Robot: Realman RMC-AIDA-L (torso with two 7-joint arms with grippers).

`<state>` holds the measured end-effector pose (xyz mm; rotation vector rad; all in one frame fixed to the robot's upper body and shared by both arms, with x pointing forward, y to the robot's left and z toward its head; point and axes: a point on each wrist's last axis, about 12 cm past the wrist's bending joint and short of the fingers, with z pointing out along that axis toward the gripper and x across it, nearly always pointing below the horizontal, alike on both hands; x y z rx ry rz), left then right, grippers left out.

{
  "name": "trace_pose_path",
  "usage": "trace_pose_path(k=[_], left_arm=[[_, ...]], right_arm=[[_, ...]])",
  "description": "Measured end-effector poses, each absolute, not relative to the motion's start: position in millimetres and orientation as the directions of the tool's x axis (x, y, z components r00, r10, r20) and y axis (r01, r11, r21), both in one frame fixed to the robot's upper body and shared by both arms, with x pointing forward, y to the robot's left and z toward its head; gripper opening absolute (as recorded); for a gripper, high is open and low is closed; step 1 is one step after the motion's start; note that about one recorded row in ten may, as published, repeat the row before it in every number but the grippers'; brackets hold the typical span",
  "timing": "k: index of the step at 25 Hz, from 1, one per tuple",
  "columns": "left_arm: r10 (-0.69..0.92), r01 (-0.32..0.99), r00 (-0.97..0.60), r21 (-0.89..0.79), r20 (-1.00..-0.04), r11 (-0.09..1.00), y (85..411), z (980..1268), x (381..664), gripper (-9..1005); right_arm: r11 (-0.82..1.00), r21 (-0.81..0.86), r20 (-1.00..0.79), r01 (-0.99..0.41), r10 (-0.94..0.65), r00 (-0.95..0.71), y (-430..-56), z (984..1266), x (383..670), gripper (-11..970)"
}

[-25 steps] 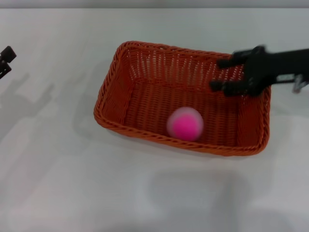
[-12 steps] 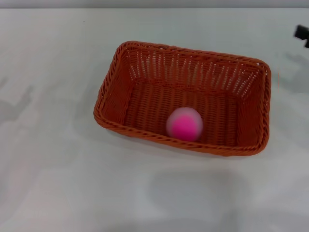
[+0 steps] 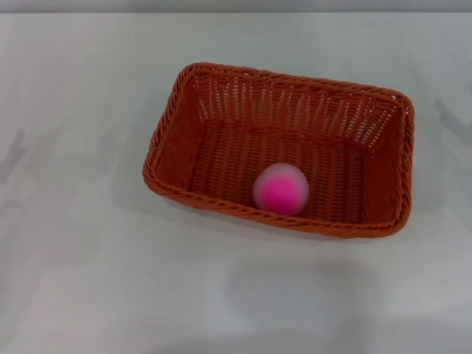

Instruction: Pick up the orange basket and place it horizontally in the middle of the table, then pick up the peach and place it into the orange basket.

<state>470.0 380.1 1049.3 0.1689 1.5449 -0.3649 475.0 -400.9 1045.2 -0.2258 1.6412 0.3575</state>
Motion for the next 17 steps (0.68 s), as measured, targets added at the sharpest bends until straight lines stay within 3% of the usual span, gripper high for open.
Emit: trace_pose_path(k=[8,17], left_arm=[[-0.125,0.323,-0.016,-0.123,-0.992,0.938,380.0,1047.5,470.2,791],[-0.13,0.335,-0.006,-0.124,-0.992,0.934,378.6,1048.0,467.5,790]], right_arm=[[0.969,0.057,-0.998,-0.242,0.049,-0.038,-386.6,1023.0,461.0,861],[0.968,0.053,-0.999,-0.245,0.048,-0.025,-384.5,1022.9,459.3,860]])
